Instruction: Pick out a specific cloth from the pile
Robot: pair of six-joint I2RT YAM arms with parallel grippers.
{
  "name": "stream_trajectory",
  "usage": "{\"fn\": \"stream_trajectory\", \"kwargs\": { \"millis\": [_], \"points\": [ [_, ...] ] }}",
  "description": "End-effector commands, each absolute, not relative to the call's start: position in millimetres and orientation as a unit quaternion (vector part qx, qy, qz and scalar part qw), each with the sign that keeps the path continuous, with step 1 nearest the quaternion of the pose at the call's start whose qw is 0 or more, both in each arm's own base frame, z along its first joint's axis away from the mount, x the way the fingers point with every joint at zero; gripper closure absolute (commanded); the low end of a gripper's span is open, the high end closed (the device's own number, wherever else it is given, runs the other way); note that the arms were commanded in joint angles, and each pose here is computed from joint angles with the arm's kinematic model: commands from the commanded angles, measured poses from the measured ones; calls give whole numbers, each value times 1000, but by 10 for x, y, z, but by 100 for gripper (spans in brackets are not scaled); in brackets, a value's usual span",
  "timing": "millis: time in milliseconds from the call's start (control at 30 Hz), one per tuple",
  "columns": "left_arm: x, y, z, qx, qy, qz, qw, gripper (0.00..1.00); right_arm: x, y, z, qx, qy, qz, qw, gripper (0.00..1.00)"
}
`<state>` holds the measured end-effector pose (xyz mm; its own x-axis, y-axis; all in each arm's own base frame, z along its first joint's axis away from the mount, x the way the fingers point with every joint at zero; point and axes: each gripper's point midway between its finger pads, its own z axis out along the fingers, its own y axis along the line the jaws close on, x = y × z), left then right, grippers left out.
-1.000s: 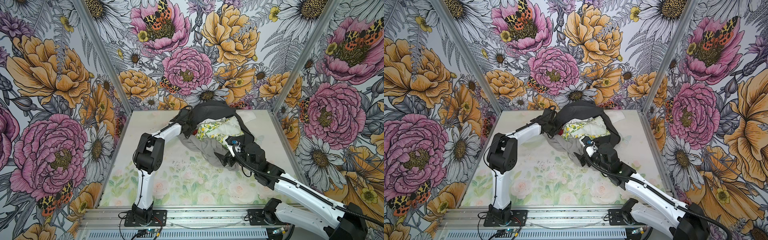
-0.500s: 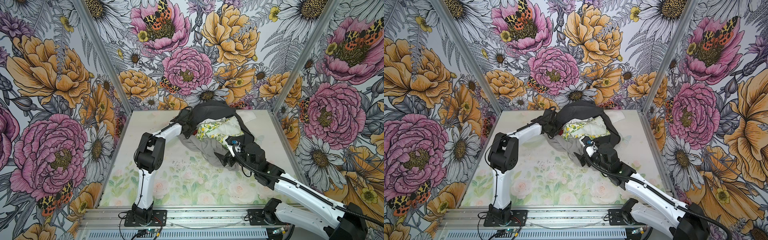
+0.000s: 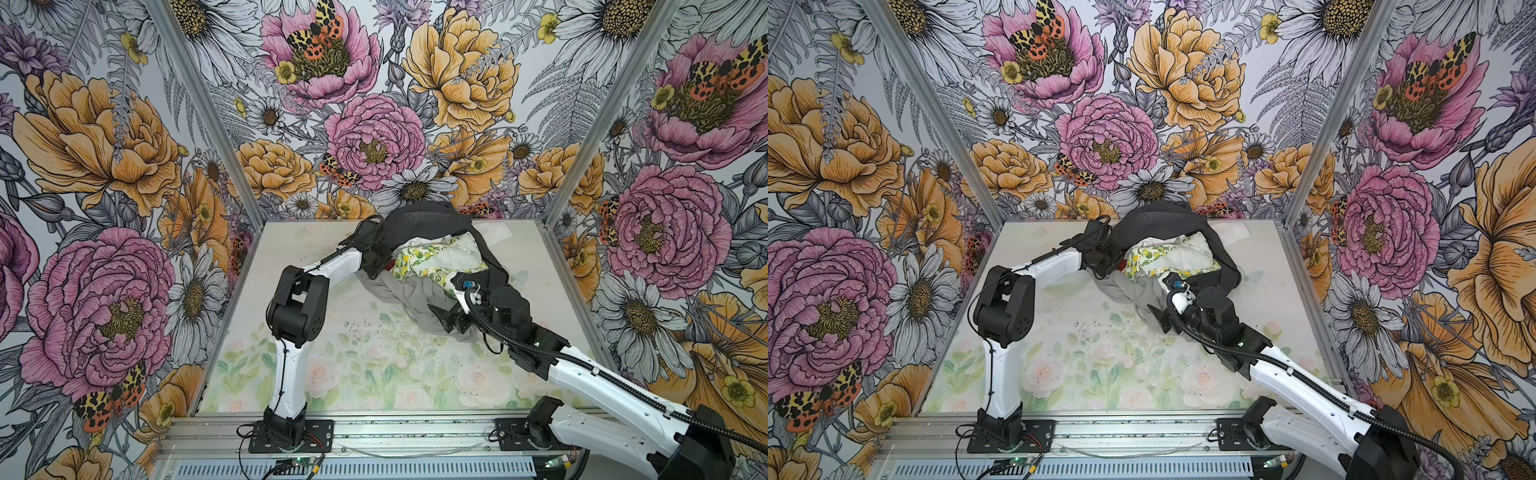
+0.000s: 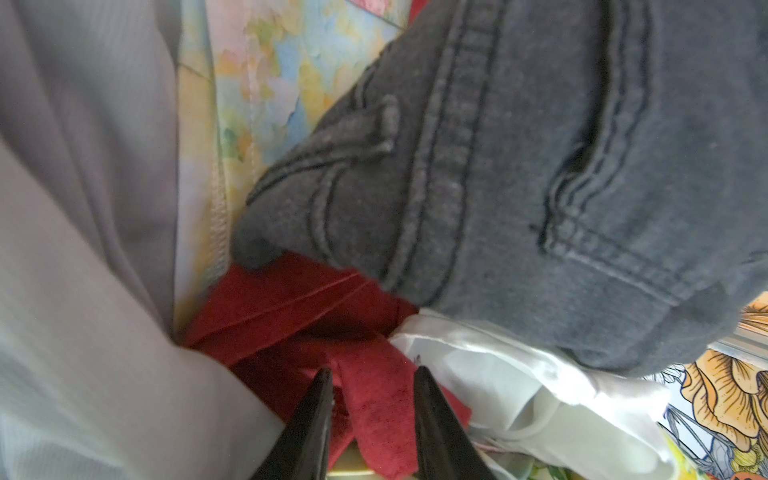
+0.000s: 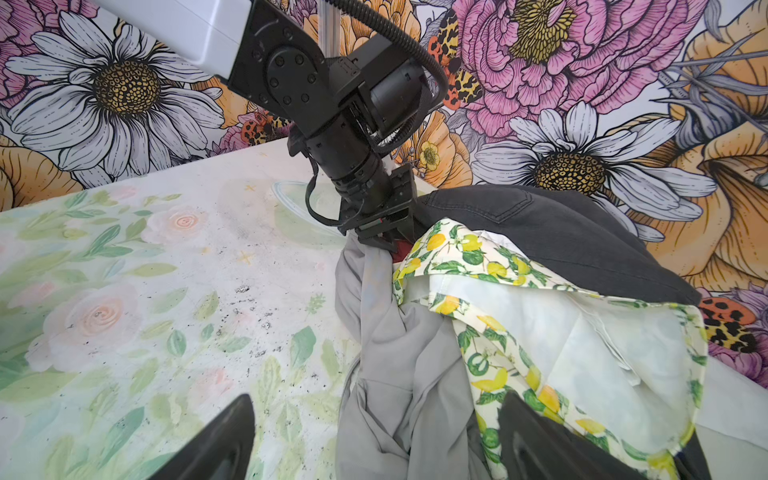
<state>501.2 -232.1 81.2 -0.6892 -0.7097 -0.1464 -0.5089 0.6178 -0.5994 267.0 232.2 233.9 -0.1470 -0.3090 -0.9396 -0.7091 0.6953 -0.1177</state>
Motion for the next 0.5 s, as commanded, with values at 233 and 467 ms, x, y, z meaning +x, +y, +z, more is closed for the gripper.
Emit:
{"fn": "stream_trajectory", "kwargs": {
  "millis": [233, 467],
  "points": [
    [5094, -2403, 896, -345, 876, -273, 199, 70, 2643, 2353, 2359, -353, 730, 184, 556, 8],
    [5130, -2454, 873, -343, 876, -275, 198, 73, 2644, 2351, 2360, -352, 730, 183, 556, 8]
  ]
}}
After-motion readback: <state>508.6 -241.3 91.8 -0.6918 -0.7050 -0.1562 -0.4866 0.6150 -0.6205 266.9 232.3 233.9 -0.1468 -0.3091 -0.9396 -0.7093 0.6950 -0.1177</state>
